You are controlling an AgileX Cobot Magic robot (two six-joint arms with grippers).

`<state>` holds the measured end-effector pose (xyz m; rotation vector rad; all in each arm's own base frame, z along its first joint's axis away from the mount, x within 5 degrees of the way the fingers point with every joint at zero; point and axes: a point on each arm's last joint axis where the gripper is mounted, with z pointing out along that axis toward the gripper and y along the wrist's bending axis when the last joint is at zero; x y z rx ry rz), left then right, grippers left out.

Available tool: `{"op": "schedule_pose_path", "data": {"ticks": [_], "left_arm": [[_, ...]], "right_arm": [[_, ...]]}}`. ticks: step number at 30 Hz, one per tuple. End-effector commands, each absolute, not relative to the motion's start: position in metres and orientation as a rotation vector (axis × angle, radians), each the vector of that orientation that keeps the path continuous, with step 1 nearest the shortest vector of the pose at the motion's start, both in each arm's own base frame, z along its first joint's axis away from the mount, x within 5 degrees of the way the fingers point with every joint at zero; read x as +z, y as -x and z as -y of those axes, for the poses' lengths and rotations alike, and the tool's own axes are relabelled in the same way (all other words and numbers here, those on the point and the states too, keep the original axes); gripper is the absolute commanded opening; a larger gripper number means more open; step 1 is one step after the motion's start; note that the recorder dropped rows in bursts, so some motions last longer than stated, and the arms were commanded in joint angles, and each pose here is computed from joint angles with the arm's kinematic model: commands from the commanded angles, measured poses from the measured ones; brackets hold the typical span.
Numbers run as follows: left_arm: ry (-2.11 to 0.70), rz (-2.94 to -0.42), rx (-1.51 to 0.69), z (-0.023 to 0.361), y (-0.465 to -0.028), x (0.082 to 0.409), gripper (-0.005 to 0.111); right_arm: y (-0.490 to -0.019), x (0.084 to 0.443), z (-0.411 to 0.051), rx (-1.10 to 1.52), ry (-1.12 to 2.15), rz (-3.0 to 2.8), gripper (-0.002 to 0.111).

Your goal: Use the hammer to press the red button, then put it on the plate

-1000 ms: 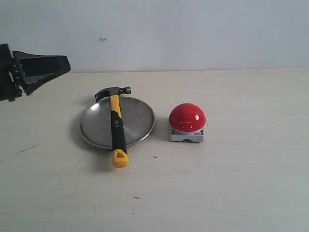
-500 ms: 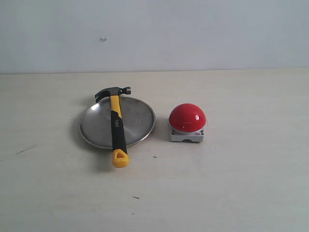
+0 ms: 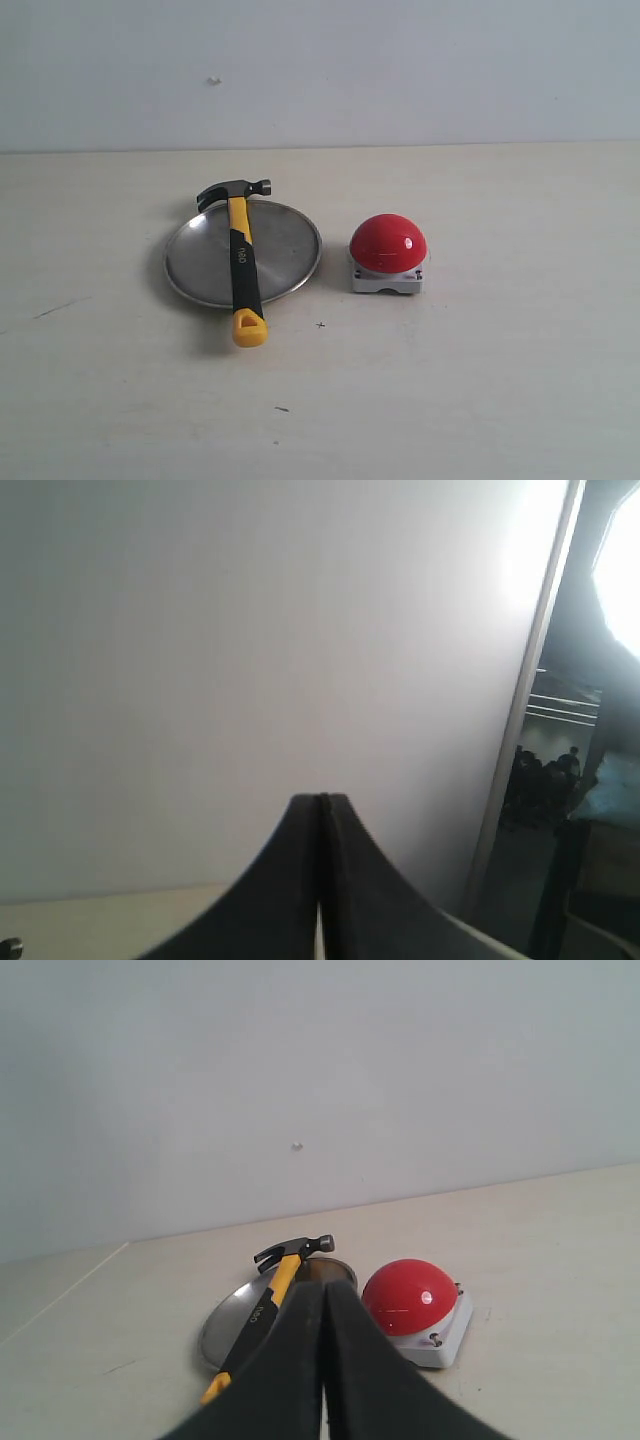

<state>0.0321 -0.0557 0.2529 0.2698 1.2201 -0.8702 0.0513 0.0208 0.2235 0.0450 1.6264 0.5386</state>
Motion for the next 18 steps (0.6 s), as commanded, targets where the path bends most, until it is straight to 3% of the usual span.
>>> {"op": "schedule_pose_path", "data": {"ticks": [1, 18], "left_arm": [[-0.319, -1.259, -0.824, 0.0574, -0.0325, 0.2463, 0.000], [-0.323, -1.261, -0.820, 0.0575, -0.0325, 0.2461, 0.000]], "right_arm": [[-0.0509, 0.2221, -0.0208, 0.530, -0.031, -1.626, 0.000], [-0.0509, 0.2221, -0.0208, 0.530, -0.031, -1.626, 0.000]]}}
